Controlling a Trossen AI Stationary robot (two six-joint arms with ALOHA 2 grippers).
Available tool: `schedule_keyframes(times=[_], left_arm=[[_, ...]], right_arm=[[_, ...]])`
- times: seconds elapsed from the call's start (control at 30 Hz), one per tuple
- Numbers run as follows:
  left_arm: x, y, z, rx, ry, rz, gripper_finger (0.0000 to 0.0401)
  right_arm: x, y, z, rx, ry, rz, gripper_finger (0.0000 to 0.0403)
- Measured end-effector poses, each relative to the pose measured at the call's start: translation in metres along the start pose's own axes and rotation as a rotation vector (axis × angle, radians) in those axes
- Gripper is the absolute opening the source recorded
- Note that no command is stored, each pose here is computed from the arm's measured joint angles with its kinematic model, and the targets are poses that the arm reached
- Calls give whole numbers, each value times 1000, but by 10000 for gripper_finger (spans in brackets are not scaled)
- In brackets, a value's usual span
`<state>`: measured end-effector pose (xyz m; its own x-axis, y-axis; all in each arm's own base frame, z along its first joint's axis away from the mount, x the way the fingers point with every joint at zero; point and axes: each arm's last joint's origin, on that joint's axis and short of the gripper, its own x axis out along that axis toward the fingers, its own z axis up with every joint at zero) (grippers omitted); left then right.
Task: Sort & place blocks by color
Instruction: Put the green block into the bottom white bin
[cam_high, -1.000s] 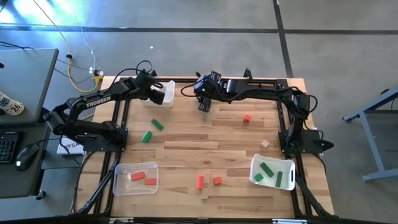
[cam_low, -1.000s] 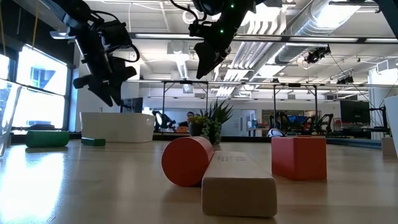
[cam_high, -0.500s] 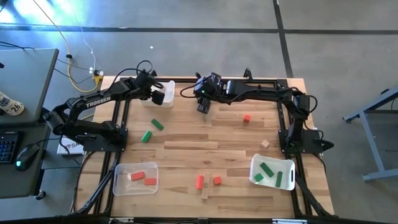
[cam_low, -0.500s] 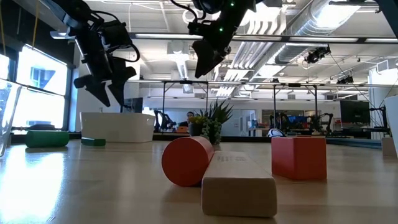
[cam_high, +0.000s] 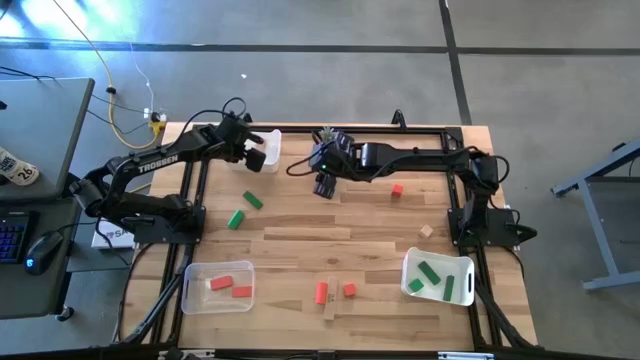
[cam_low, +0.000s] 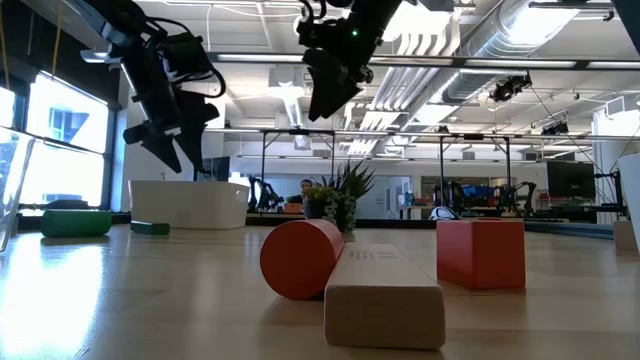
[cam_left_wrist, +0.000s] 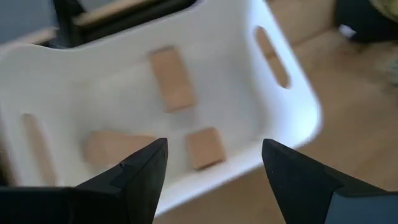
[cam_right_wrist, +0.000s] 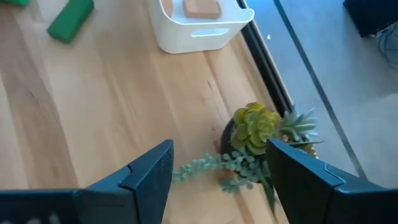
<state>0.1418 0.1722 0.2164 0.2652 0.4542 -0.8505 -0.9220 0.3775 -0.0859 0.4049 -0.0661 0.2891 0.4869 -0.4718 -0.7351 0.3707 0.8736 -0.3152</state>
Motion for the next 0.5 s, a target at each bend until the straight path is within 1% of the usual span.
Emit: schedule_keyframes(times=[0.1,0.23,0.37,0.5], left_arm=[[0,-2,-1,0,21,-63,250],[0,-4,-1,-25,40,-119,250],[-4,-7,1,-17,49,-131,250],[-18,-14,10,37,47,-131,250]], right_arm=[[-3,6,-1,36,1,10,241],[-6,13,-2,77,7,20,241],[-8,19,-3,90,16,29,241],[-11,24,-4,167,17,43,241]])
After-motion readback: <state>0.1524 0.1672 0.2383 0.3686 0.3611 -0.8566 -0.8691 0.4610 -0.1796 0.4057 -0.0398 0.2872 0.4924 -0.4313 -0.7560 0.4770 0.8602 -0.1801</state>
